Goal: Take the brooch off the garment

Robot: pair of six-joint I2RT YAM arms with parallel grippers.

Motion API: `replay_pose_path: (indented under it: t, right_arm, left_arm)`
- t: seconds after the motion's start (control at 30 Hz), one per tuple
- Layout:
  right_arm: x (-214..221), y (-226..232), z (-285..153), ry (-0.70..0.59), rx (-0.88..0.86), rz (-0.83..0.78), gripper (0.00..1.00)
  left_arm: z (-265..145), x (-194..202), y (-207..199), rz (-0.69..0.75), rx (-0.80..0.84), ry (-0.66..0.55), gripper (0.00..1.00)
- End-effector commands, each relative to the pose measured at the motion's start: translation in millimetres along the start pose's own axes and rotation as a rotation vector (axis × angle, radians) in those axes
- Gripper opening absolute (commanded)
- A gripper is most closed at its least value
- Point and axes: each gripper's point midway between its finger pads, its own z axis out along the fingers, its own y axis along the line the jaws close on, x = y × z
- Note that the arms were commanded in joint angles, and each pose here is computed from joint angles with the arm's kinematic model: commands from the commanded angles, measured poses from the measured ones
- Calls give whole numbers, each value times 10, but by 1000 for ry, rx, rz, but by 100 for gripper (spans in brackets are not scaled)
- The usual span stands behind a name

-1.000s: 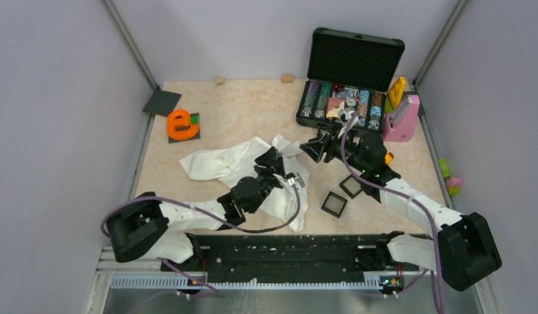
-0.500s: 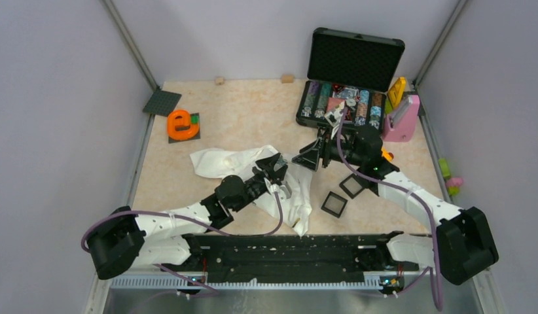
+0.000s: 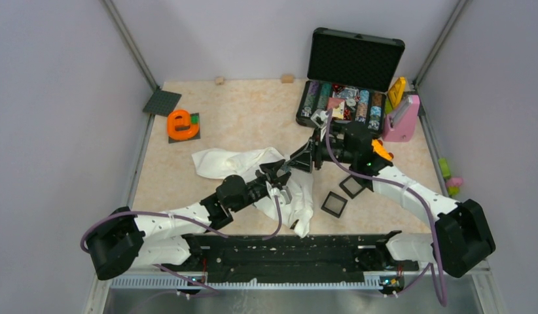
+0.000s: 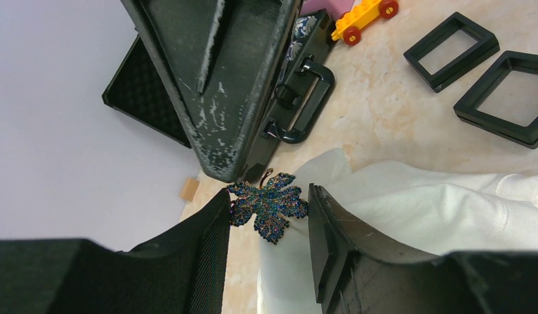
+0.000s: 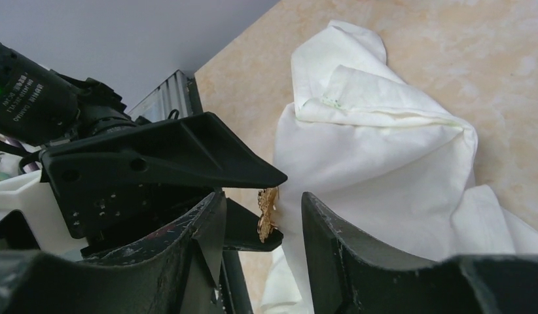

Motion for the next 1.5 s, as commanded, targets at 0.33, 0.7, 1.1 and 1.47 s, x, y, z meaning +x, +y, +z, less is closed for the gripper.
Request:
replay_pose_path:
  t: [0.33,0.7,1.1,1.47]
  right_arm:
    - [62,18,167,39,6,-47,23]
    - [-170,-370,13,-128,308,14,0]
    - [-320,-786,-207,-279,621,170,0]
    - [-342,-406,-194,-344,445,-179,0]
  left_arm:
    - [58,-224,196,2,-52,-73,0]
    - [8,-152,276,-199,-127,-19,36]
    - [-127,-231,384,-986,-302,15,98]
    - [-189,-220,715,-1823,-497,11,97]
